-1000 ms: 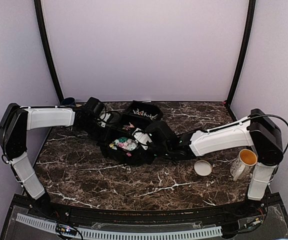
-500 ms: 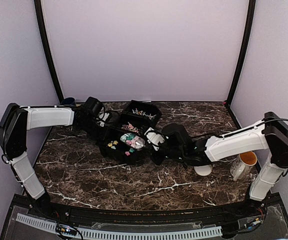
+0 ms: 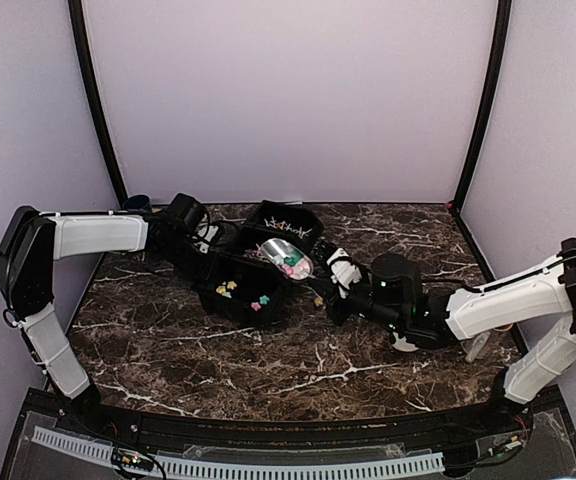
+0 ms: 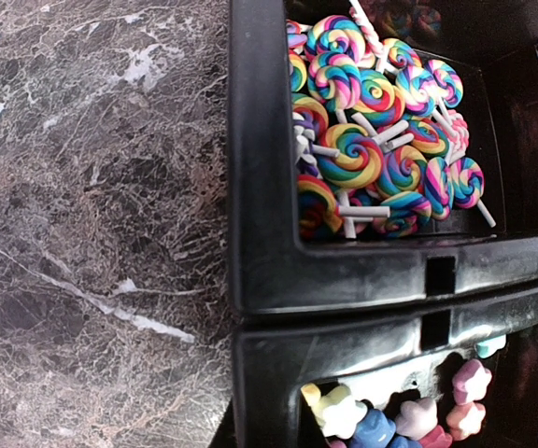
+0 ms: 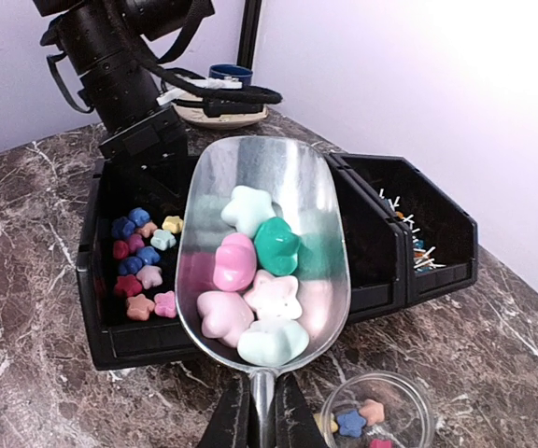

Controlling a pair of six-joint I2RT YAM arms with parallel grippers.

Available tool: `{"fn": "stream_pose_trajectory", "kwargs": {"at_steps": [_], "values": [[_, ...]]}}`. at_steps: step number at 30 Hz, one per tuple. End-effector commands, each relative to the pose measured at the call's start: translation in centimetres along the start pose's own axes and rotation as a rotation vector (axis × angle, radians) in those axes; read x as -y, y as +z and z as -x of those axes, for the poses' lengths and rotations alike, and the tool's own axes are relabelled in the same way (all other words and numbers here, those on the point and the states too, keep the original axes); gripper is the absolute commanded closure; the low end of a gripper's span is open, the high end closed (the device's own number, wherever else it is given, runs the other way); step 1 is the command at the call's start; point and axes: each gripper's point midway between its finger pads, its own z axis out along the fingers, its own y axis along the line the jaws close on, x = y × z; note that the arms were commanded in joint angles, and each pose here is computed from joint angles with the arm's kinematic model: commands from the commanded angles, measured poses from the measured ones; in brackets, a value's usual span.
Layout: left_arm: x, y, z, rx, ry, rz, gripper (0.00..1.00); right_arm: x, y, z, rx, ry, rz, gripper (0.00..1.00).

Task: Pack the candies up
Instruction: Scoop the fake candies from the storage box, then place the fake candies in the packing bottle.

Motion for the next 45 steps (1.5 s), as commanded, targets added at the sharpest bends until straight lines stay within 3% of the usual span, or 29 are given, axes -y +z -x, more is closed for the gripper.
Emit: {"fn": "stream_pose_trajectory", "kwargs": {"at_steps": [1,6,17,31,45], "values": [[3.2,-5.1,6.9,0.265,0.038,-0.119,1.00,2.4,-0.9,3.4,0.119,0.014,-0.094,1.00],[3.3,-5.3,7.0,0.270,0.038,-0.119,1.00,3.5,-1.4,2.6,0.021,-0.004,-0.145,1.00],[3.5,-5.6,7.0,0.273,0.039,-0.132,1.00,7.6,-6.9,-0.1,-0.224,-0.001,-0.266,1.00],[3.3,-5.5,7.0,0.271,0.036,-0.123,1.00,6.8,-8.3,-3.3,-0.524,0.016,-0.223,1.00],[3.3,-5.5,7.0,0.272,0.041,-0.116,1.00,6.1,-8.5,-4.8,-0.705,-0.003,-0.180,1.00]]}}
